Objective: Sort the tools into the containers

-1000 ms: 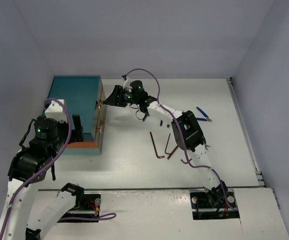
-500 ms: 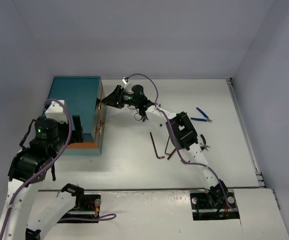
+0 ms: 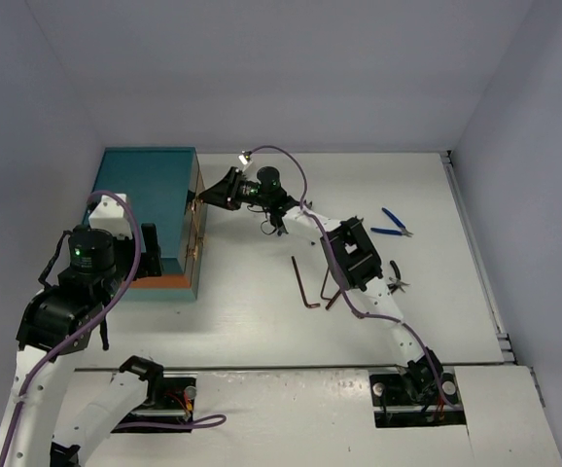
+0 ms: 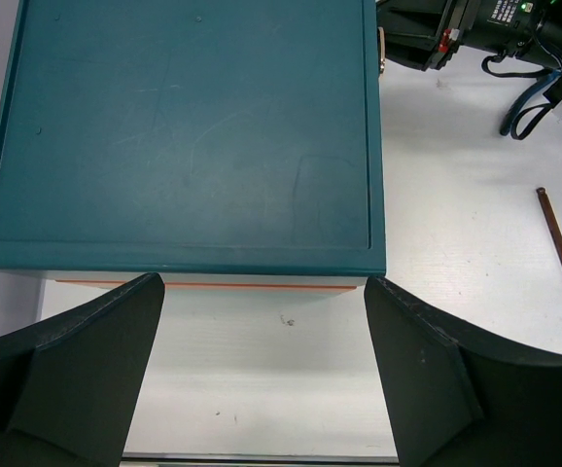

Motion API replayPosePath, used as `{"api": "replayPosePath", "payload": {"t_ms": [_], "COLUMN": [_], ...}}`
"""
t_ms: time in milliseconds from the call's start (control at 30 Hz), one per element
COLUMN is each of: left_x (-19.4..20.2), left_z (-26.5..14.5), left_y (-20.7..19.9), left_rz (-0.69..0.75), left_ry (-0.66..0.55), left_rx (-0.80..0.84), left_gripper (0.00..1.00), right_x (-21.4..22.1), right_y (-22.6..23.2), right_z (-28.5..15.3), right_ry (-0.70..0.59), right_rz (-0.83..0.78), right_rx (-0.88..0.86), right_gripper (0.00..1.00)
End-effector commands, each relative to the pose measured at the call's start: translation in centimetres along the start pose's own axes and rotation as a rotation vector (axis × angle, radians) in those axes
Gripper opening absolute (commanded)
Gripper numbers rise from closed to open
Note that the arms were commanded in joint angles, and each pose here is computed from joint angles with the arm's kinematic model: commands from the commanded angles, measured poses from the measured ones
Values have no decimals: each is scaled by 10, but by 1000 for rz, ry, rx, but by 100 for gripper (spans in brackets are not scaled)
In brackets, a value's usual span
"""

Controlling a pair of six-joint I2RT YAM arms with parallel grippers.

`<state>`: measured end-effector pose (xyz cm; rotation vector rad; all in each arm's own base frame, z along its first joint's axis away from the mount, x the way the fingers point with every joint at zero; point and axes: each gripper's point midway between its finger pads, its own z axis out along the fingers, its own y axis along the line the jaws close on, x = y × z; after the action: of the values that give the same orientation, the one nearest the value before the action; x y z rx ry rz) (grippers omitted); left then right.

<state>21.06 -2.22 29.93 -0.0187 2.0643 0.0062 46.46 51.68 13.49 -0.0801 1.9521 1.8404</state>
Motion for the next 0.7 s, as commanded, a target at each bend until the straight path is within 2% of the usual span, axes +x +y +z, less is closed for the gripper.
{"api": "replayPosePath", "payload": {"t_ms": [0,200,300,667], "left_x": [-20,-21,-22,-20], "left_z": [-5,-9,-12,-13], "left_y": [2,3,3,-1], "left_rz": [4,20,34,22], "left_ry": [-57,-64,-73,-72], "left_rx": [-6,-1,8,32], "left_gripper": [81,81,81,81], "right_x": [-27,-19,-17,-37], "right_y": [85,80,95,63], "right_z": [-13,-36,-53,-110], "right_ry": [-65,-67,-84,-126], "right_rz": [-202,-225,-258,-248], "right_rx": [-174,-119,-105,4], "right_gripper": [0,0,0,1]}}
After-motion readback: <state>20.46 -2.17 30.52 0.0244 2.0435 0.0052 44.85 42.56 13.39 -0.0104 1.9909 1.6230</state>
